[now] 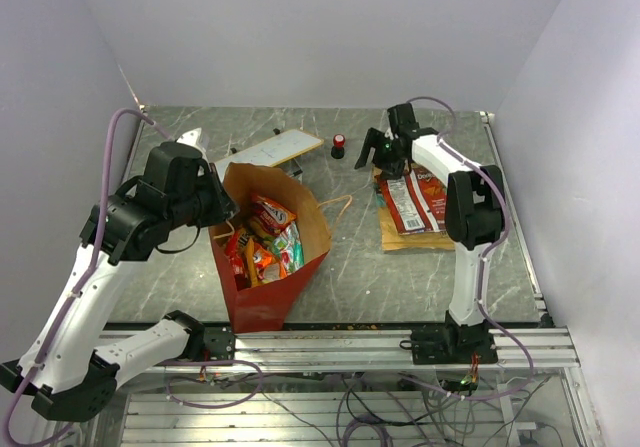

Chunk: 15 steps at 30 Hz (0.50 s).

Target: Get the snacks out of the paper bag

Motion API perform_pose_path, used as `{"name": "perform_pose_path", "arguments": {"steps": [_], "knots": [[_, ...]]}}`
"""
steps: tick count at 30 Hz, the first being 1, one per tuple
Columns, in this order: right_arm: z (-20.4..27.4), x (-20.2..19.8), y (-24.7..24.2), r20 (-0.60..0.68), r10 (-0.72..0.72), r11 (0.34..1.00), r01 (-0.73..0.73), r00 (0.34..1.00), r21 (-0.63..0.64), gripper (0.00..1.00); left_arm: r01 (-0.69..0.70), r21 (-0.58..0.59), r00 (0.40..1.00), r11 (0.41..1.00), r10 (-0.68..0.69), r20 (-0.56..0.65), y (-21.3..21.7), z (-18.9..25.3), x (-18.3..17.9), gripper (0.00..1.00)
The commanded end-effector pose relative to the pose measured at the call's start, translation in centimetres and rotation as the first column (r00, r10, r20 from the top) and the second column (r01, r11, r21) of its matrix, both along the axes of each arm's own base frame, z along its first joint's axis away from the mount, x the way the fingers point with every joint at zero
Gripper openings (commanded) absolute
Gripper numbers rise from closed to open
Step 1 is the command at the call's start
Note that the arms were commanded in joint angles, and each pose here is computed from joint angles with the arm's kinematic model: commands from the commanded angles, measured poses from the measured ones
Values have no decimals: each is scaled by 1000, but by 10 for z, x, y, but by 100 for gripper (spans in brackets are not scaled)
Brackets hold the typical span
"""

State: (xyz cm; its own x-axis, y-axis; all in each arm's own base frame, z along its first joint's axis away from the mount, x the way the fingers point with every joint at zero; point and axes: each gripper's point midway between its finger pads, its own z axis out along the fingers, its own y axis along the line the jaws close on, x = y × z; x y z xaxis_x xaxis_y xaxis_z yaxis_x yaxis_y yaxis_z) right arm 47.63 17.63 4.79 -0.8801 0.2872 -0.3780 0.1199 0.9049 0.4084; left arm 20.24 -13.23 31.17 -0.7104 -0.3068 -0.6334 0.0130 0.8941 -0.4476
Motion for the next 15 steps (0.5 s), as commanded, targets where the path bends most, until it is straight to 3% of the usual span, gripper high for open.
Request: {"name": "perform_pose_path", "arguments": {"steps": [1,4,7,15], "knots": [[55,9,9,92,20,999,-24,996,38,79,-22,-9,999,1000,22,42,3,15,4,7],[100,-4,22,163,56,988,-78,985,134,80,-27,3,999,1000,27,47,4,14,8,7],[116,-34,31,155,117,969,-147,981,200,80,-28,14,998,1000,27,49,3,12,12,7],[77,-128,81,15,340,928,-338,940,158,71,-34,32,998,999,32,45,1,5,22,7]]}}
